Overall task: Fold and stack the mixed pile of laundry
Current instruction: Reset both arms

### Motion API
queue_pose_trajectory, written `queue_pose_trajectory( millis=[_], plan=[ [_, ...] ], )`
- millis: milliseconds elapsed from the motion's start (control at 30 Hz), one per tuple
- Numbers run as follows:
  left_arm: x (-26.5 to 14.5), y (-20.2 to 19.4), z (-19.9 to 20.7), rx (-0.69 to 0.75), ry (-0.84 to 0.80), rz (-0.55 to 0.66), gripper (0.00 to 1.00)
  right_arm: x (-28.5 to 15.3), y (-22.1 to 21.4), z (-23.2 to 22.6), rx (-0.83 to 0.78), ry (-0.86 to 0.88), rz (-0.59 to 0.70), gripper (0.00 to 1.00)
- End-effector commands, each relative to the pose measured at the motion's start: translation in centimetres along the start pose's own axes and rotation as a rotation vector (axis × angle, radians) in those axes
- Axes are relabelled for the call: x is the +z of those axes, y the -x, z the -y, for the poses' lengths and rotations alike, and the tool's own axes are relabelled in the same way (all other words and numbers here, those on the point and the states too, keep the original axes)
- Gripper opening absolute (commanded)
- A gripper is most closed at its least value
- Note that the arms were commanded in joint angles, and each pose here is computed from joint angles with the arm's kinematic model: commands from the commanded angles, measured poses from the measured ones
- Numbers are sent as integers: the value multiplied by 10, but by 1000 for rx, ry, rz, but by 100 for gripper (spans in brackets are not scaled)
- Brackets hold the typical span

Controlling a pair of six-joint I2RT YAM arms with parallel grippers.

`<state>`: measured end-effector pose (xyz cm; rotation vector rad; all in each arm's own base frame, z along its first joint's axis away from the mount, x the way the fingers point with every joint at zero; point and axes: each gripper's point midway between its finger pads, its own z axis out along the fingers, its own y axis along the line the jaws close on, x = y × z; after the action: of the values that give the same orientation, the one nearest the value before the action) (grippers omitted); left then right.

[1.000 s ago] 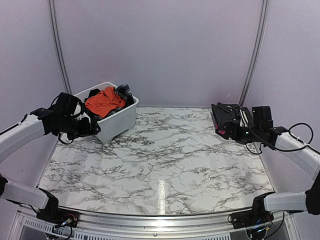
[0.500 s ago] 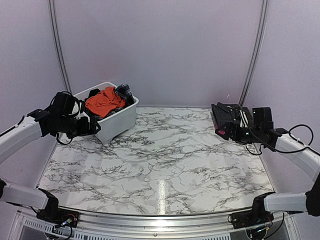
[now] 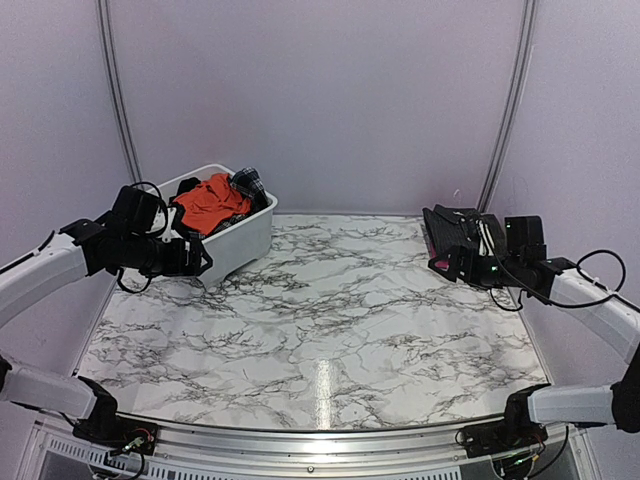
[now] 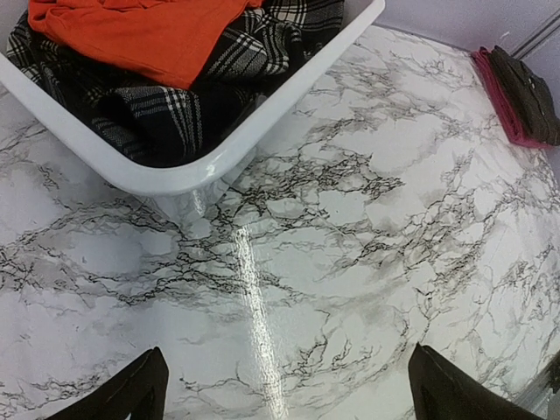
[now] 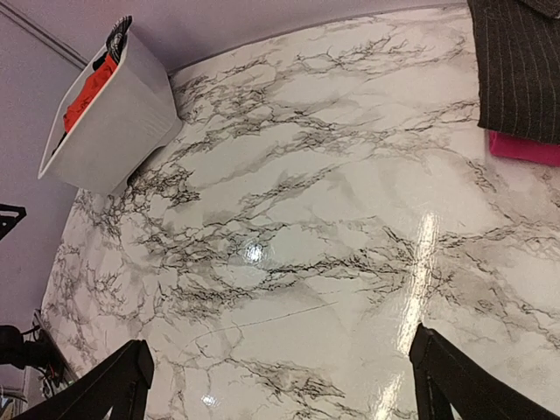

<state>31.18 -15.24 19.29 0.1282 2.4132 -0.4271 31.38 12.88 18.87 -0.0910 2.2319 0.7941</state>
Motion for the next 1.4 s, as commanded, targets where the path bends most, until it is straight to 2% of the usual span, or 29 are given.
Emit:
queue_pose_trajectory(
  millis=[0,267,533,733,1100,1367],
  plan=[
    [2,3,7,53,-10,8,99,-4,8,-12,-30,41,29,99],
    [-1,7,13,103,4,23,99,-5,16,-19,-44,63,41,99],
    [-20,38,14,33,6,124,99,-17,36,-16,-25,67,100,98],
    [-36,60,5,-45,6,195,99,-42,59,-3,21,74,189,99],
    [-36,58,2,-78,-3,195,99,-44,51,6,24,49,183,98],
    [-23,43,-10,-178,16,163,99,-40,39,12,61,40,162,99]
  ],
)
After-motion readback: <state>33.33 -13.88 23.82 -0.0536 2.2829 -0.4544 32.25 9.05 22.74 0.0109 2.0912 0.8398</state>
